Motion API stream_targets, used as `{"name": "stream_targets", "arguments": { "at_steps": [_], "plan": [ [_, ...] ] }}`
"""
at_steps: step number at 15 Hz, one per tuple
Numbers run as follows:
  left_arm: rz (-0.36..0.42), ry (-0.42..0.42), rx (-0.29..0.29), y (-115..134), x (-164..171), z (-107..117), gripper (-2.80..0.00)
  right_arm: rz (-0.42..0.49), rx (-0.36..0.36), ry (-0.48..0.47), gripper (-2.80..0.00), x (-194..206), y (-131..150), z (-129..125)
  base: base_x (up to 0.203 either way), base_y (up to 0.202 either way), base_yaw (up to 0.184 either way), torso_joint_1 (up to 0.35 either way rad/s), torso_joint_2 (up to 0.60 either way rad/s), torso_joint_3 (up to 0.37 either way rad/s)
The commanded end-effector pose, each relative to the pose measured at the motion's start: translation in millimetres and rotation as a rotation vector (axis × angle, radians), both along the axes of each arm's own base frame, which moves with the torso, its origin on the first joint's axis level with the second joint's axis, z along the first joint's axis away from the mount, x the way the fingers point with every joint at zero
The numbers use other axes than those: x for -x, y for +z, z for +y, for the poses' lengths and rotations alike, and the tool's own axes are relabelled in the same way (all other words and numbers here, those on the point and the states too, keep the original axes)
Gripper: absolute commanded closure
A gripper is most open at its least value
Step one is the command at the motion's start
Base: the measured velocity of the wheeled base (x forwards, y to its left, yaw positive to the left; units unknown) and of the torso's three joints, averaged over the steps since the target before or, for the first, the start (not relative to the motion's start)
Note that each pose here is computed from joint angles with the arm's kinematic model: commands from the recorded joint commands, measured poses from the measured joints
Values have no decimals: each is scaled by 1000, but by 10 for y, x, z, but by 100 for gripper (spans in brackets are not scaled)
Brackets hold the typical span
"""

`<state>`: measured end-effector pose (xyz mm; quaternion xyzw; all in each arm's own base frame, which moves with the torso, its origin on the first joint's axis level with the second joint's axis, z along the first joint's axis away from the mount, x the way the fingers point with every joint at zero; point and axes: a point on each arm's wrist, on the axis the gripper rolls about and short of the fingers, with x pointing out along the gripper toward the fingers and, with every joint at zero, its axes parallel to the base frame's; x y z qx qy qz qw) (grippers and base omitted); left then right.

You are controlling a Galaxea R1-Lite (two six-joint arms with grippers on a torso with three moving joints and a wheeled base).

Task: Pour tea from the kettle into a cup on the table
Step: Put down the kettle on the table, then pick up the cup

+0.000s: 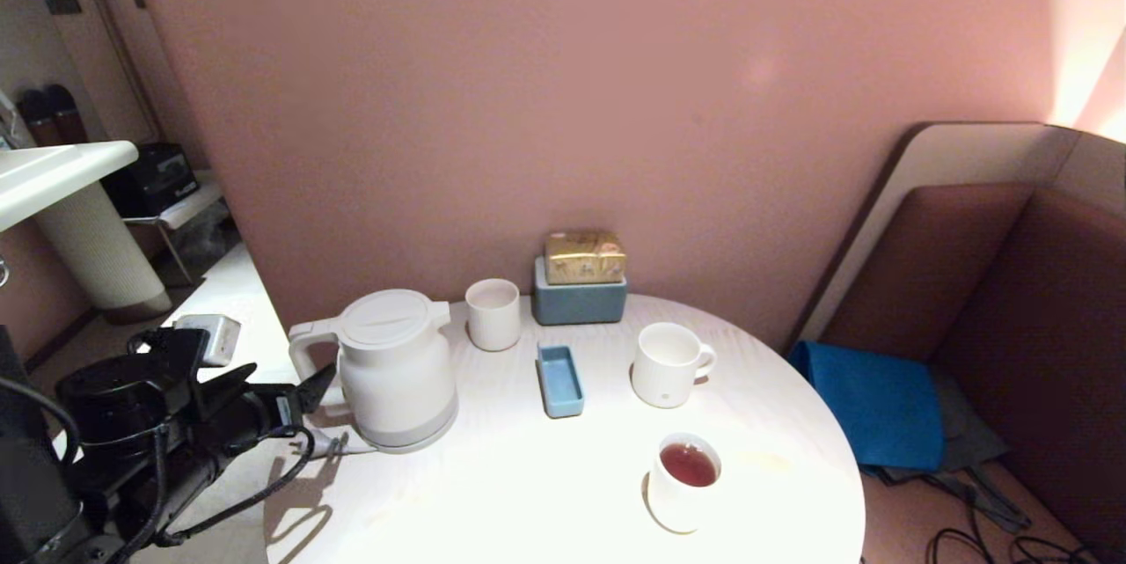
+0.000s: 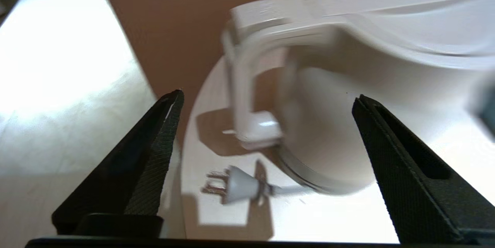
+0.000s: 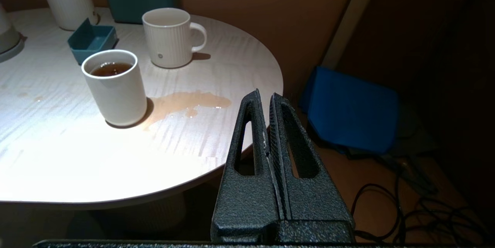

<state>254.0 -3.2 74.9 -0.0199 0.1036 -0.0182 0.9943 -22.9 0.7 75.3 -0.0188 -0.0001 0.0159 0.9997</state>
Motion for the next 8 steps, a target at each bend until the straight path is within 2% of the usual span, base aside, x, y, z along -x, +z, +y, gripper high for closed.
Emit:
{"name": "stream_targets", "arguments": {
  "at_steps": [1,5,8],
  "plan": [
    [-92,-6,2,211,195,2,-280,1,1,0,0,-1,0,0,0,0,0,0,0,0],
    [-105,-13,2,313,601,5,-280,1,1,0,0,-1,0,0,0,0,0,0,0,0],
    [-178,-12,7,457,732,7,-280,1,1,0,0,-1,0,0,0,0,0,0,0,0]
  ]
}}
